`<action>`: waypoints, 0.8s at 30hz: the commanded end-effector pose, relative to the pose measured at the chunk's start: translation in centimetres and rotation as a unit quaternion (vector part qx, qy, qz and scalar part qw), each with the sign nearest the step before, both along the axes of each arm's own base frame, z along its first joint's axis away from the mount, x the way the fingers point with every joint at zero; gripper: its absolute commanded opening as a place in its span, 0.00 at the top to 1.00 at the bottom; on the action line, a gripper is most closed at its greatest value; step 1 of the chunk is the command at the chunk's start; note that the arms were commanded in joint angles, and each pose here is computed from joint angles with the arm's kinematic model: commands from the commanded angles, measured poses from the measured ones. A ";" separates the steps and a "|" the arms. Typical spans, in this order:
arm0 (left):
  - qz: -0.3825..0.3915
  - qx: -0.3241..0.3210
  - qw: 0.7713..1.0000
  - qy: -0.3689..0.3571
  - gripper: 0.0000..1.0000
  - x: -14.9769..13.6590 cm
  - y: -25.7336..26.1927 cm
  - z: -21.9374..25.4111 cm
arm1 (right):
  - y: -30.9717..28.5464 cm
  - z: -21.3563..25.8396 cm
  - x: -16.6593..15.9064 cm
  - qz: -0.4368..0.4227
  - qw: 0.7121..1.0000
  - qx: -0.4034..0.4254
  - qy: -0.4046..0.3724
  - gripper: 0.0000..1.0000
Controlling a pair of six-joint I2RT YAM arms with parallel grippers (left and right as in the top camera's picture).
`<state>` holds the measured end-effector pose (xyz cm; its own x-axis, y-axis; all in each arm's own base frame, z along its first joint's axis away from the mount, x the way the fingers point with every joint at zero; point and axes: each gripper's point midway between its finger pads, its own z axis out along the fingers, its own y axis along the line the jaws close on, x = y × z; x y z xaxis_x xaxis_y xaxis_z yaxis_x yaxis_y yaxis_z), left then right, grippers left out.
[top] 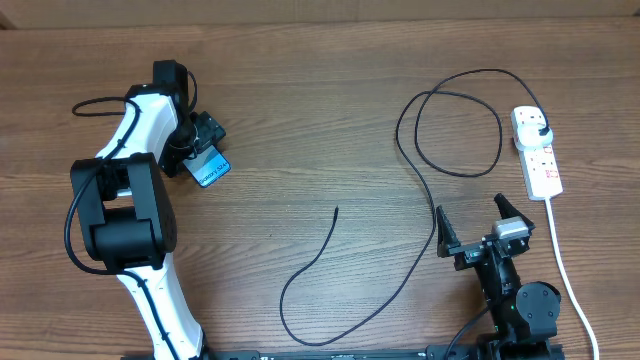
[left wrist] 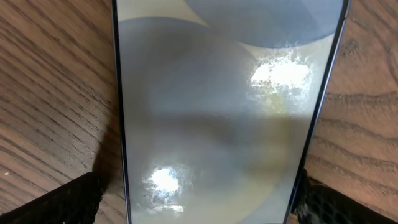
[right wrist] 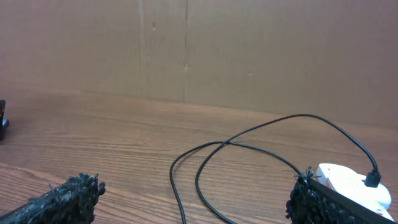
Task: Plug charger to phone and switch on socket
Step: 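Close the left gripper on the phone's long edges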
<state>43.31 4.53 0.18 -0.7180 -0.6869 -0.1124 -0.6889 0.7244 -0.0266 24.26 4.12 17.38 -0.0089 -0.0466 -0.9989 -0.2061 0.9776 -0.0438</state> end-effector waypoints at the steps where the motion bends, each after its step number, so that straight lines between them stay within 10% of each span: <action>1: 0.003 -0.011 1.000 0.024 0.00 -1.1 -0.6 -1.4 | 0.2 -0.2 0.0 0.005 1.000 -0.002 -0.003 0.00; 24: 0.011 0.010 0.995 0.096 0.01 -4.6 0.1 -1.3 | 0.2 -0.2 0.0 0.005 1.000 -0.002 -0.003 0.00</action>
